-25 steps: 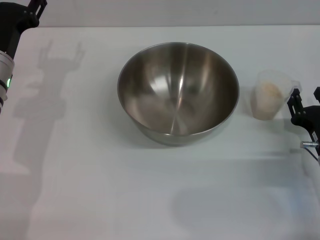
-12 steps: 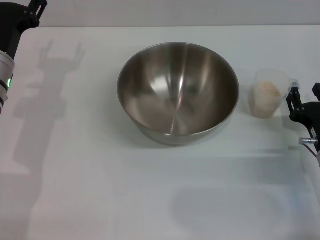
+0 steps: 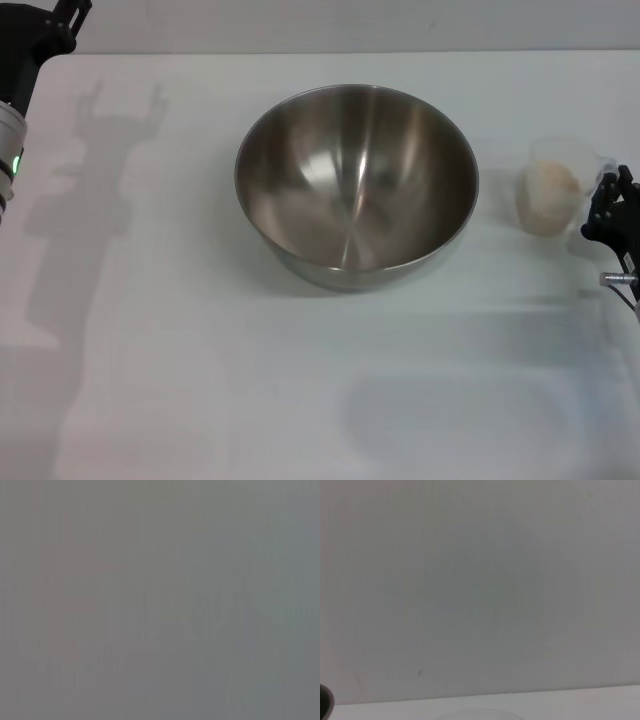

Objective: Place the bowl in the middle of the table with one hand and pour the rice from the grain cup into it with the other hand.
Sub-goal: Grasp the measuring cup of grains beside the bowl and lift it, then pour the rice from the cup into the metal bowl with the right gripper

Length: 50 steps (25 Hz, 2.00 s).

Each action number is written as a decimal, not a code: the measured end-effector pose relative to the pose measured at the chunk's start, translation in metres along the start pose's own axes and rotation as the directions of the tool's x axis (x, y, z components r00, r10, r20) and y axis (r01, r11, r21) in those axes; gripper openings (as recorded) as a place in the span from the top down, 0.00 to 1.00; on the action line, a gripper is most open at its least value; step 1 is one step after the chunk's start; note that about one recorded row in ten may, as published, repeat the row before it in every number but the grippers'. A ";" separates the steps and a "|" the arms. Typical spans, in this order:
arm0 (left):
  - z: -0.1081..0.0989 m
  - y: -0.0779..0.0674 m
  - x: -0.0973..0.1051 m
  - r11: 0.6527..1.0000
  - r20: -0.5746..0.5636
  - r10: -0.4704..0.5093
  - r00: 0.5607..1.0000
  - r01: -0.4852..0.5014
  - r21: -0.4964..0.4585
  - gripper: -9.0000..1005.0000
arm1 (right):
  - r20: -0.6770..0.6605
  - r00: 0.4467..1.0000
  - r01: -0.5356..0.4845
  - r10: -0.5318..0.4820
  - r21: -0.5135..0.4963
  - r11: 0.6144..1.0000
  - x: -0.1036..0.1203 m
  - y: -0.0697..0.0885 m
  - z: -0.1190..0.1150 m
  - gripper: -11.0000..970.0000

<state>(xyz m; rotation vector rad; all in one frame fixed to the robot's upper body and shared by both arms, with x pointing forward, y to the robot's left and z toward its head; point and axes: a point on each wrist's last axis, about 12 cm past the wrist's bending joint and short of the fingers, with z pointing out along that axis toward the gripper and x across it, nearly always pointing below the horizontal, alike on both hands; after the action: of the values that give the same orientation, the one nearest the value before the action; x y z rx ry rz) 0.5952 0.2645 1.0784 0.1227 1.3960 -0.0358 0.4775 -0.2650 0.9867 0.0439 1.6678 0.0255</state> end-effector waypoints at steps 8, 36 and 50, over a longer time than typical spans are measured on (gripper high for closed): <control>0.000 0.000 -0.001 1.000 0.004 -0.001 1.000 0.001 -0.002 0.18 | 0.008 1.000 0.010 -0.010 -0.010 1.000 -0.001 0.000 0.000 0.94; -0.004 0.002 0.003 1.000 -0.012 0.010 1.000 -0.010 0.002 0.18 | 0.144 0.988 0.065 -0.055 -0.062 0.996 -0.016 0.002 -0.001 0.98; -0.016 0.015 0.013 0.999 -0.050 0.010 0.999 -0.012 -0.045 0.18 | 0.359 0.926 0.166 -0.116 -0.113 0.980 -0.044 0.003 0.005 0.98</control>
<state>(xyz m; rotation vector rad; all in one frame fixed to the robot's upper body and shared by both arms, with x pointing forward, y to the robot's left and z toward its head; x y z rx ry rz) 0.5827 0.2815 1.0641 0.0941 1.4445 0.0083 0.4872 -0.2644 1.0300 -0.1721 1.3037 0.0251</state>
